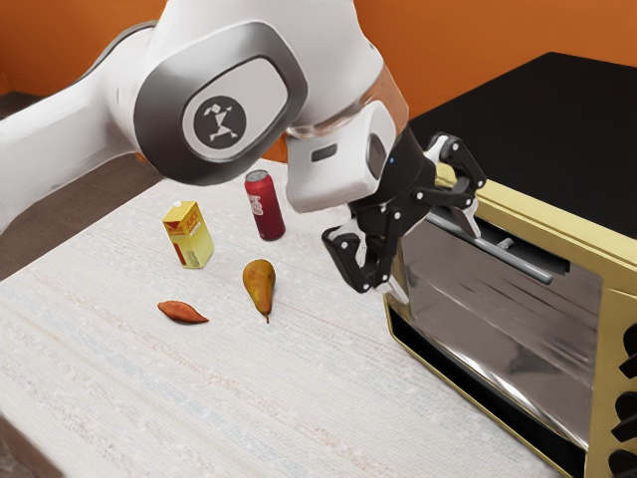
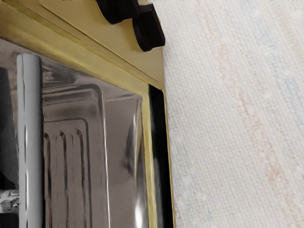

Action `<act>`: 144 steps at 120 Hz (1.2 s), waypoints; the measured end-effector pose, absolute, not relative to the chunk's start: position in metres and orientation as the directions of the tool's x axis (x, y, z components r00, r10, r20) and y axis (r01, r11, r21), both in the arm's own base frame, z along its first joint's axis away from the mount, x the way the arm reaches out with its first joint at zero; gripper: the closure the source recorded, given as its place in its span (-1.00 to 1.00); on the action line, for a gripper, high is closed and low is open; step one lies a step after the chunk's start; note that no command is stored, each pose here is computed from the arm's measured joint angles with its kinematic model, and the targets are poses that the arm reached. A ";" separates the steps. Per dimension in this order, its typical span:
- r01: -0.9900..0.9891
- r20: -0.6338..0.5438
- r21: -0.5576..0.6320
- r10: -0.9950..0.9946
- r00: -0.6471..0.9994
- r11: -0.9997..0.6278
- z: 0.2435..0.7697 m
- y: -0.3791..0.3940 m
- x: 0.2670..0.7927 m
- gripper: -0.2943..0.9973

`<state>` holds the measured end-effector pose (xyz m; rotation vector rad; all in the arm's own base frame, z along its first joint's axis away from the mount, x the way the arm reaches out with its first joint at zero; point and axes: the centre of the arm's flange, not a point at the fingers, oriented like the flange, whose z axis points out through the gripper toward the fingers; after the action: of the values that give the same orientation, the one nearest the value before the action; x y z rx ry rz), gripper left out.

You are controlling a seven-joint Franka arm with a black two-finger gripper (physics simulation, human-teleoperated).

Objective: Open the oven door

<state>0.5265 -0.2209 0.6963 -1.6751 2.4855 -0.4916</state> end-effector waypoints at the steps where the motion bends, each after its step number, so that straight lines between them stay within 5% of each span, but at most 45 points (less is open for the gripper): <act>1: -0.883 0.094 -0.322 -0.917 -0.389 0.342 0.696 -0.221 0.527 -0.54; 28: -0.877 0.096 -0.323 -0.910 -0.403 0.355 0.689 -0.229 0.536 -0.55; 51: -0.877 0.097 -0.318 -0.908 -0.407 0.359 0.682 -0.232 0.542 -0.80; 64: -0.876 0.084 -0.329 -0.913 -0.400 0.354 0.689 -0.227 0.534 -0.53; 144: -0.877 0.053 -0.344 -0.926 -0.374 0.335 0.697 -0.192 0.552 -0.54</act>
<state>0.5519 -0.1924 0.6967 -1.6613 2.4391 -0.4785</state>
